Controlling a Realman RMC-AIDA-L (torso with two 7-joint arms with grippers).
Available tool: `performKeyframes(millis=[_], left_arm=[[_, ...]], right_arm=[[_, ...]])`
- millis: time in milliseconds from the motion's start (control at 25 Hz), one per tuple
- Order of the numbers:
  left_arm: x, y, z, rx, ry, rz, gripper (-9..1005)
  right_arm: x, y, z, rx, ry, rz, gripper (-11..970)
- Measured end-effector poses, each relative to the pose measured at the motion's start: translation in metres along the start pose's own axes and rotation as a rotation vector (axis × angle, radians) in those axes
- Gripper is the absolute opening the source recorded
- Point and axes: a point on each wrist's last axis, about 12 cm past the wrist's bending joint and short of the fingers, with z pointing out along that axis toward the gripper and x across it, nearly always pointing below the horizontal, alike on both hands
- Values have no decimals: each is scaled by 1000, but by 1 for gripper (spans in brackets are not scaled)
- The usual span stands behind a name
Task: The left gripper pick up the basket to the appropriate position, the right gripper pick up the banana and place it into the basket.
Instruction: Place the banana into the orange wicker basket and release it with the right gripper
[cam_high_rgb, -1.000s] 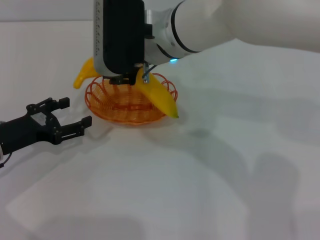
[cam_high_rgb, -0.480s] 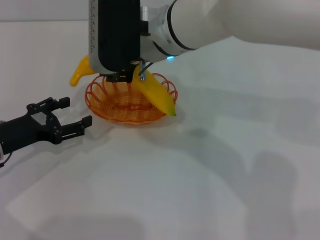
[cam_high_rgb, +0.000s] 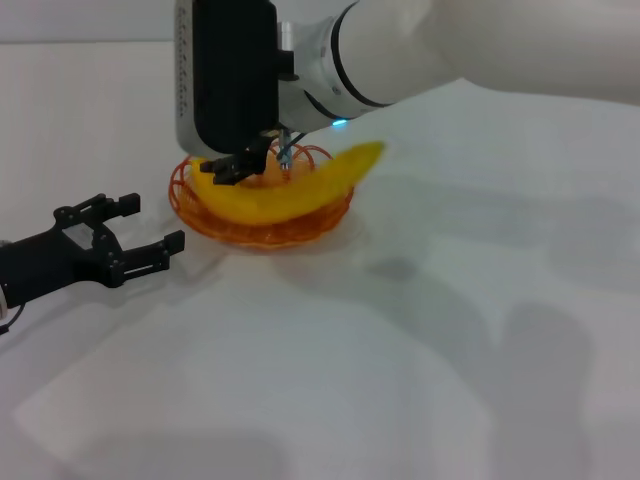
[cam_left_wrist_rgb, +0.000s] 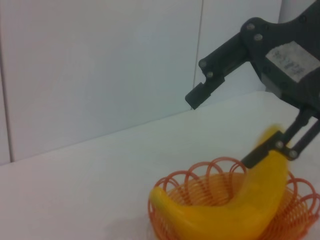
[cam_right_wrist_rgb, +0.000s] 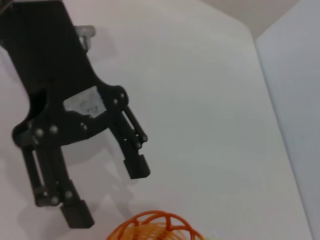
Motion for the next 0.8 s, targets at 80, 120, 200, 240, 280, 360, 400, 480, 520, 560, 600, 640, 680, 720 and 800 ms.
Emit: performKeyframes(millis=[80, 120, 200, 240, 280, 360, 400, 480, 520, 560, 600, 640, 680, 720, 800], left_arm=[[1, 0, -1, -1, 1, -2, 876], [1, 0, -1, -2, 1, -2, 876], [2, -1, -2, -3, 2, -4, 876], [2, -1, -2, -4, 3, -4, 876], [2, 0, -2, -4, 3, -5, 876], [2, 0, -2, -7, 2, -5, 876], [2, 0, -2, -8, 1, -6, 876], [2, 0, -2, -9, 0, -5, 876], [2, 0, -2, -10, 0, -5, 876], [2, 0, -2, -10, -1, -5, 876], [2, 0, -2, -11, -2, -6, 876], [2, 0, -2, -12, -2, -6, 876], [2, 0, -2, -13, -3, -7, 876], [2, 0, -2, -13, -3, -7, 876], [2, 0, -2, -14, -5, -8, 876]], right_arm=[[-1, 1, -2, -5, -4, 2, 759], [-1, 0, -5, -4, -9, 8, 785], [0, -2, -13, 1, -26, 29, 785], [6, -5, -23, 6, -39, 55, 785], [6, -5, -23, 6, -39, 55, 785], [18, -9, -37, 17, -44, 86, 784], [22, -10, -42, 20, -47, 97, 784], [35, -12, -54, 16, -59, 129, 784], [42, -11, -61, 5, -70, 145, 784], [49, -11, -66, -6, -87, 165, 784], [55, -10, -71, -22, -103, 179, 783], [62, -10, -75, -39, -122, 196, 781], [70, -9, -80, -58, -141, 215, 780], [77, -8, -84, -70, -154, 233, 780], [91, -6, -90, -90, -176, 266, 781]])
